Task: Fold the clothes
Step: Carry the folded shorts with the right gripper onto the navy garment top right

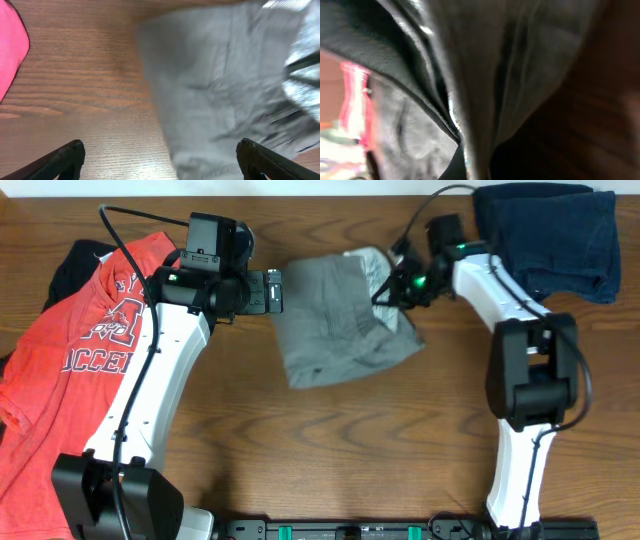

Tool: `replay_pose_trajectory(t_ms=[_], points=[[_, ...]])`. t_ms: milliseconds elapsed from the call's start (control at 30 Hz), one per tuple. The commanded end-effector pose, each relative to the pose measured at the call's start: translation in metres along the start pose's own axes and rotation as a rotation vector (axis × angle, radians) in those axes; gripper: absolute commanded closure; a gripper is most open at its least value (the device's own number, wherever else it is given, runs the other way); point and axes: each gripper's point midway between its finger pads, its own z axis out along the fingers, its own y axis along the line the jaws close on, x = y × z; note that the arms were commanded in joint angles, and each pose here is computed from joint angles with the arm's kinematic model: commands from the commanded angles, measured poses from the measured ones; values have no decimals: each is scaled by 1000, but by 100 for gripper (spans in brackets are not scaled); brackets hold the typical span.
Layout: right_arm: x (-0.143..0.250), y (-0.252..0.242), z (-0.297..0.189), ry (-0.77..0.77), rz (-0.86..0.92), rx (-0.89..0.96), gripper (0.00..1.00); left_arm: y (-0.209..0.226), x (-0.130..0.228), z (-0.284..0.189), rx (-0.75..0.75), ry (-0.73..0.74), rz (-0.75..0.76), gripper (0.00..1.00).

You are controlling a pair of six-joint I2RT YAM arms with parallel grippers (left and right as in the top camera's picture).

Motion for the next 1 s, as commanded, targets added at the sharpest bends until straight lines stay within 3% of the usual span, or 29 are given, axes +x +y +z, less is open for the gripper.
replay_pose_trajectory(t_ms=[0,467,667,967], points=[[-41,65,-77,-176,-73,-137,99,3,-2,1,-15,-1,6,2],[-96,106,-252,-649,-176,-93,99,4,-2,4,-16,4,5,2],[-121,94,-312,-851,-174,-53,99,4,-2,6,-16,7,5,2],[-142,39,-373,-1102,-63,196,99,4,-2,6,-17,7,5,2]])
